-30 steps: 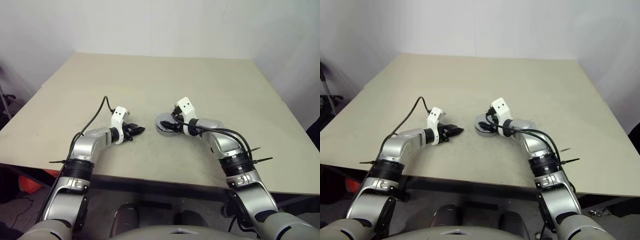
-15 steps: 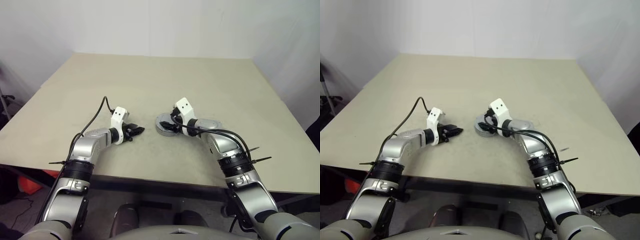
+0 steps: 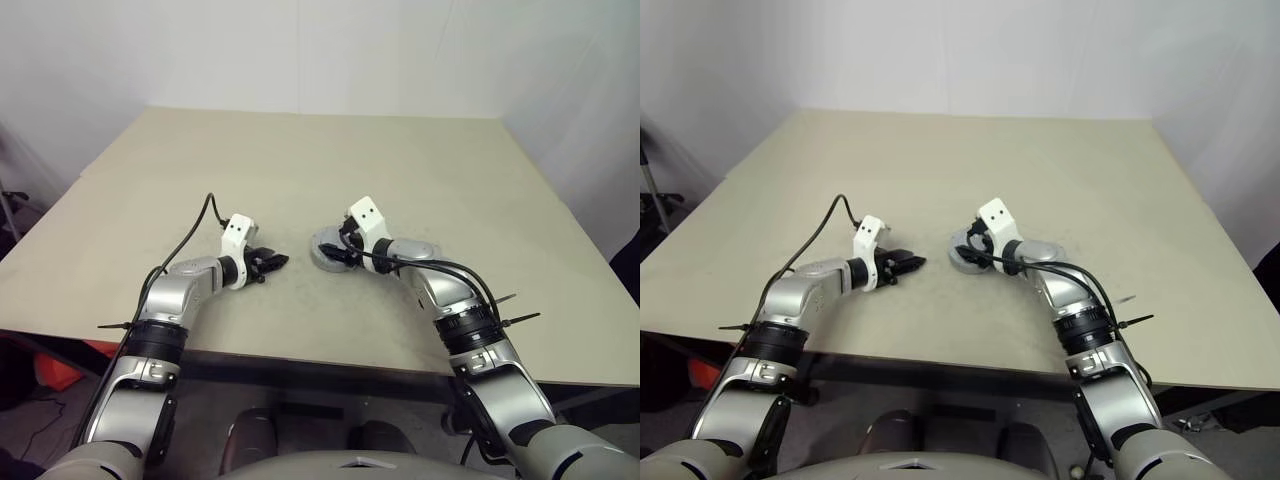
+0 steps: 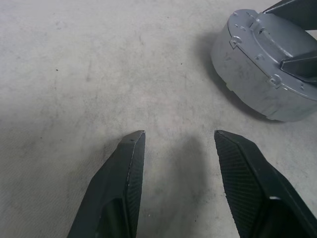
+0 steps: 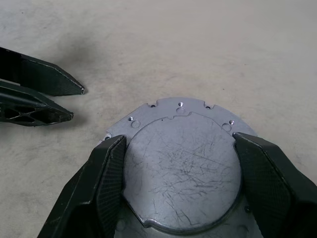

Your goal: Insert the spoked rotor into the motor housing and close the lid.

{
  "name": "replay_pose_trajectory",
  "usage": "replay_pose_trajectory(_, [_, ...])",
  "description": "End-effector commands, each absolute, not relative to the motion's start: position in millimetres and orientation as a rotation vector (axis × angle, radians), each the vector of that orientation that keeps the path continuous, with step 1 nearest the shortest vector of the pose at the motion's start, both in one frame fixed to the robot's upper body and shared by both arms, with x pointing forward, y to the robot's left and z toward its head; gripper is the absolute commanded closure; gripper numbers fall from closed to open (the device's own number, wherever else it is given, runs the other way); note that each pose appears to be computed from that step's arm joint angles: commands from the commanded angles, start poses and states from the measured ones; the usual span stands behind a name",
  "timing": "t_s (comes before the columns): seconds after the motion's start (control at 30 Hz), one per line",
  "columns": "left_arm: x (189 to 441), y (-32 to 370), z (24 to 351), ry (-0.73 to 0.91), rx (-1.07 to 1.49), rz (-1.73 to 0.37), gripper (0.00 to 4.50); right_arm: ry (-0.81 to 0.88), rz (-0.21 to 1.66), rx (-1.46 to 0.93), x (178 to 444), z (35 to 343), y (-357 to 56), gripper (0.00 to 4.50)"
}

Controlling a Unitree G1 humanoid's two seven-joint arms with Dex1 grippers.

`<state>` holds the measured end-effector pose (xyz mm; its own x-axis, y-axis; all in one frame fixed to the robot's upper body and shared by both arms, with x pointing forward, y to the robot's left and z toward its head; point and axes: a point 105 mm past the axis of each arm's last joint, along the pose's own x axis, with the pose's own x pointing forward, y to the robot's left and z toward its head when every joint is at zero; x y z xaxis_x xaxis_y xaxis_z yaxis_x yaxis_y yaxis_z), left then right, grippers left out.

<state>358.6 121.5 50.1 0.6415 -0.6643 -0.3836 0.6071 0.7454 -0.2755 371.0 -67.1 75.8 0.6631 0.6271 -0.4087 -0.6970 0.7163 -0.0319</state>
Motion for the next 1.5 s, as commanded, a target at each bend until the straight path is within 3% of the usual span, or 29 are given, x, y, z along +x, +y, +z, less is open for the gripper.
replay_pose_trajectory(0.03, [362,106,67,0.448,-0.233,-0.760,2.14,0.447,0.734,-0.205,368,59,-74,1.53])
replay_pose_trajectory(0.2, [362,72,87,0.430,-0.419,-0.839,2.14,0.444,0.738,-0.207,369,60,-72,1.53])
replay_pose_trajectory(0.3, [362,52,98,0.422,-0.506,-0.899,2.75,0.441,0.739,-0.209,369,60,-71,1.53])
replay_pose_trajectory(0.47, [366,40,98,0.433,-0.525,-0.908,4.44,0.440,0.727,-0.208,370,61,-74,1.53])
replay_pose_trajectory(0.7, [371,38,92,0.482,-0.555,-0.886,4.48,0.437,0.719,-0.206,371,62,-75,1.53])
replay_pose_trajectory(0.93, [370,48,45,0.682,-0.515,-0.738,4.48,0.425,0.705,-0.196,373,66,-75,1.53])
replay_pose_trajectory(1.2, [364,44,46,0.695,-0.511,-0.773,4.48,0.410,0.736,-0.182,371,71,-72,1.53])
replay_pose_trajectory(1.33, [363,43,45,0.697,-0.491,-0.777,4.50,0.308,0.816,-0.205,362,96,-66,0.17])
replay_pose_trajectory(1.5, [372,52,50,0.674,-0.513,-0.742,4.50,0.196,0.867,-0.223,347,129,-72,0.03])
